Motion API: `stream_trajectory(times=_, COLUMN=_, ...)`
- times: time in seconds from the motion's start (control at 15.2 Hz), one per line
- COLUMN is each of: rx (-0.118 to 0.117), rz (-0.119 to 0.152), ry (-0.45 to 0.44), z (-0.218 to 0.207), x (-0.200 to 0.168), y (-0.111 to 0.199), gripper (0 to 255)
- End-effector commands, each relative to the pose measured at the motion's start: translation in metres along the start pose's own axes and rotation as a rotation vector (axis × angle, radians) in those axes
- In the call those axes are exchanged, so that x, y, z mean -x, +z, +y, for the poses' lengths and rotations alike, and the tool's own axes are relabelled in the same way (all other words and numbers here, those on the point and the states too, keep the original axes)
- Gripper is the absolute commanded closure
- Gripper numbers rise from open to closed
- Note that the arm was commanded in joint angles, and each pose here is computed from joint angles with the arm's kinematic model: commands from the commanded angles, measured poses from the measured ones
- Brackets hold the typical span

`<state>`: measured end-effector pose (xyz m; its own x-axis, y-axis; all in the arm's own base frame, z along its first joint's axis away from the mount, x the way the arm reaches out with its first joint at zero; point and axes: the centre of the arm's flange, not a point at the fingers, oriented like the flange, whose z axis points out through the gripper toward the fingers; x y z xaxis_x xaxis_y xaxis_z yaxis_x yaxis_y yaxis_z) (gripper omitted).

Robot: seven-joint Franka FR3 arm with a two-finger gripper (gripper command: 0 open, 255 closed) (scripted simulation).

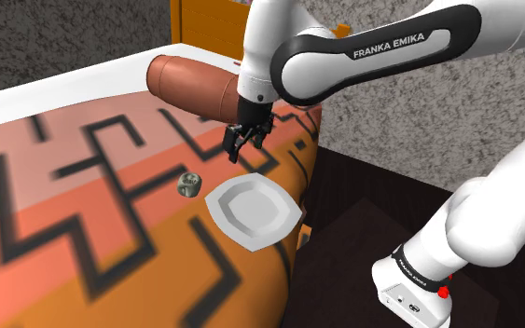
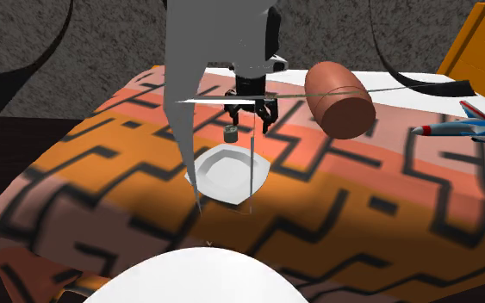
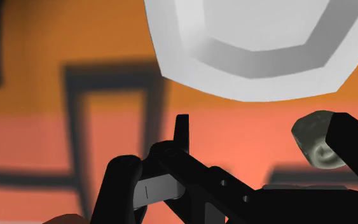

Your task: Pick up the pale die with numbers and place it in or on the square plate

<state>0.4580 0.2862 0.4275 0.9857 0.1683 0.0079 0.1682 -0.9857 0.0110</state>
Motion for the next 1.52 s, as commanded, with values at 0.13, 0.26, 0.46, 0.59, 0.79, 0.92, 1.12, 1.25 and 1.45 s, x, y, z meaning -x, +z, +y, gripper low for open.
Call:
stream_trajectory(times=0.13, rx=-0.005, rz=0.003, ry=-0.010, z=-0.040, x=-0.028, y=0.022, gripper=0)
stream_trajectory(times=0.26, rx=-0.007, rz=0.004, ry=-0.015, z=-0.059, x=-0.041, y=0.034, gripper=0)
stream_trajectory(times=0.46, rx=-0.010, rz=0.006, ry=-0.023, z=-0.089, x=-0.061, y=0.050, gripper=0)
stream_trajectory(times=0.59, rx=-0.012, rz=0.007, ry=-0.029, z=-0.108, x=-0.074, y=0.061, gripper=0)
stream_trajectory(times=0.79, rx=-0.012, rz=0.007, ry=-0.029, z=-0.111, x=-0.076, y=0.073, gripper=0)
stream_trajectory(times=0.92, rx=-0.012, rz=0.007, ry=-0.029, z=-0.111, x=-0.076, y=0.083, gripper=0)
stream_trajectory(times=1.12, rx=-0.012, rz=0.007, ry=-0.029, z=-0.111, x=-0.076, y=0.102, gripper=0)
stream_trajectory(times=1.25, rx=-0.012, rz=0.007, ry=-0.029, z=-0.111, x=-0.076, y=0.102, gripper=0)
stream_trajectory(times=1.45, rx=-0.012, rz=0.007, ry=-0.029, z=-0.111, x=-0.076, y=0.102, gripper=0)
